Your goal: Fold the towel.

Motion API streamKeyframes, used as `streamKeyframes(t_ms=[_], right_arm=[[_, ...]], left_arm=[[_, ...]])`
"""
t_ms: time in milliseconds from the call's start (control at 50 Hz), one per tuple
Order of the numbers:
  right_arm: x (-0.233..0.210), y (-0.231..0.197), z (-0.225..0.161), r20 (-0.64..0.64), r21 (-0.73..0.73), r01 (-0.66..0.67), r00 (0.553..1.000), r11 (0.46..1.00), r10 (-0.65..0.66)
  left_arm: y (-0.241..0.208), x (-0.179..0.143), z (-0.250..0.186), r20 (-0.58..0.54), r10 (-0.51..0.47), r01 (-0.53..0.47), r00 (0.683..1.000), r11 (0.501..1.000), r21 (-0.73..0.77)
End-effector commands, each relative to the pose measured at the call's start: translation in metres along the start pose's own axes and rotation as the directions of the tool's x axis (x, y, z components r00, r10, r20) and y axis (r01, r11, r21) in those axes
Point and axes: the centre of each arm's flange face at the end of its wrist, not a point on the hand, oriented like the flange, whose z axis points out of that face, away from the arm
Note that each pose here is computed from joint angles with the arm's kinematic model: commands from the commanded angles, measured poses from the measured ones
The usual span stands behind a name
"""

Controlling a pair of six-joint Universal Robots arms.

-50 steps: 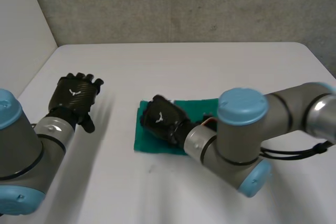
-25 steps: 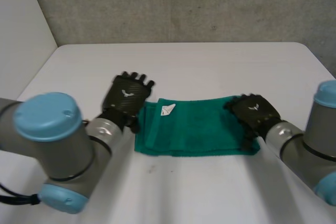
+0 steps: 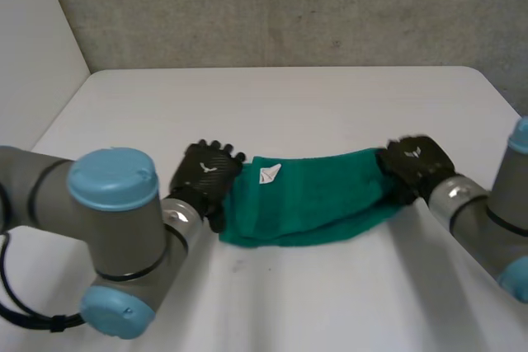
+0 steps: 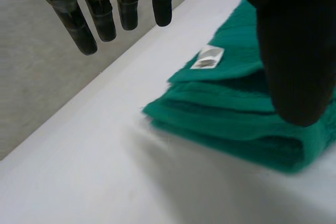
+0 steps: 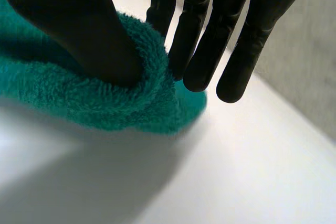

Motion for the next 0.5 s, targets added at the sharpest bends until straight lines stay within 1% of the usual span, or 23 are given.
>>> streamKeyframes(t_ms=[20,40,80,100,120,200,260,320,340,400,420,460,500], right_arm=[[-0.076,-0.081,-0.01,0.19,0.228,0.089,0.973,0.97,-0.134],[-0.101,-0.084,-0.011,0.252,0.245,0.099,0.954,0.964,-0.162],[-0.127,-0.083,-0.012,0.314,0.261,0.103,0.931,0.96,-0.185],[-0.128,-0.083,-0.012,0.314,0.261,0.103,0.931,0.96,-0.185],[-0.157,-0.083,-0.012,0.39,0.283,0.103,0.896,0.954,-0.213],[-0.186,-0.077,-0.01,0.449,0.296,0.104,0.862,0.95,-0.234],[-0.185,-0.077,-0.004,0.434,0.291,0.1,0.873,0.951,-0.225],[-0.18,-0.079,-0.001,0.395,0.271,0.09,0.898,0.958,-0.196],[-0.174,-0.08,-0.001,0.364,0.251,0.063,0.919,0.966,-0.155],[-0.155,-0.093,-0.003,0.3,0.237,-0.016,0.952,0.971,-0.057],[-0.138,-0.098,-0.002,0.26,0.218,-0.08,0.965,0.973,0.021],[-0.118,-0.098,0.0,0.218,0.198,-0.143,0.971,0.97,0.099],[-0.1,-0.092,0.004,0.196,0.163,-0.224,0.962,0.961,0.191]], left_arm=[[-0.004,-0.031,-0.024,0.145,-0.017,0.021,0.989,1.0,-0.023],[-0.004,-0.034,-0.025,0.157,-0.019,0.023,0.987,0.999,-0.025],[-0.003,-0.04,-0.027,0.186,-0.021,0.028,0.982,0.999,-0.033],[-0.002,-0.044,-0.029,0.207,-0.023,0.032,0.978,0.999,-0.04],[-0.001,-0.046,-0.029,0.216,-0.024,0.034,0.976,0.998,-0.045],[0.0,-0.053,-0.029,0.233,-0.029,0.041,0.972,0.998,-0.049],[-0.003,-0.054,-0.027,0.234,-0.032,0.042,0.972,0.998,-0.038],[-0.009,-0.058,-0.023,0.242,-0.038,0.042,0.97,0.999,-0.012],[-0.013,-0.058,-0.021,0.241,-0.041,0.042,0.97,0.999,0.002],[-0.028,-0.059,-0.013,0.226,-0.071,0.058,0.971,0.996,0.063],[-0.03,-0.058,-0.011,0.217,-0.082,0.067,0.973,0.995,0.076],[-0.036,-0.052,-0.003,0.17,-0.127,0.109,0.977,0.988,0.11],[-0.042,-0.043,0.001,0.122,-0.162,0.145,0.979,0.98,0.137]])
